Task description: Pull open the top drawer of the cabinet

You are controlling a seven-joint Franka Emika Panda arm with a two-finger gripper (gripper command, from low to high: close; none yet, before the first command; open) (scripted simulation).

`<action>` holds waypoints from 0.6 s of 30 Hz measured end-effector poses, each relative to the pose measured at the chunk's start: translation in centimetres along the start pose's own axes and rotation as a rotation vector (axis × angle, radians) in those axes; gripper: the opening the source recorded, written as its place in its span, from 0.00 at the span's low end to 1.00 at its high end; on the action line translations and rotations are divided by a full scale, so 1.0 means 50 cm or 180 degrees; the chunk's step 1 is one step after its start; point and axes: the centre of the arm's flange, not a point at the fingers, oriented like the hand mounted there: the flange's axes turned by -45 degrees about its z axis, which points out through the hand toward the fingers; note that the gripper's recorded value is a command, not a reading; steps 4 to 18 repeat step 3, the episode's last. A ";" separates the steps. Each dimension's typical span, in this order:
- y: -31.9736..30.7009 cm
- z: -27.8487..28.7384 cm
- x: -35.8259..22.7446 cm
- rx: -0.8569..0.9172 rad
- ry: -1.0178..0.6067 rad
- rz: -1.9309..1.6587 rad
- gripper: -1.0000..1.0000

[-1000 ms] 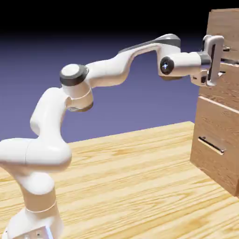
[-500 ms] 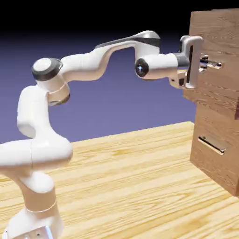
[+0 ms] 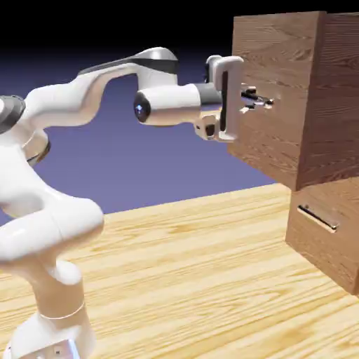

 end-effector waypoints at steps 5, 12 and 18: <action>-0.001 -0.026 -0.001 -0.0006 0.0003 -0.0007 1.00; -0.001 -0.026 -0.001 -0.0006 0.0003 -0.0007 1.00; -0.001 -0.026 -0.001 -0.0006 0.0003 -0.0007 1.00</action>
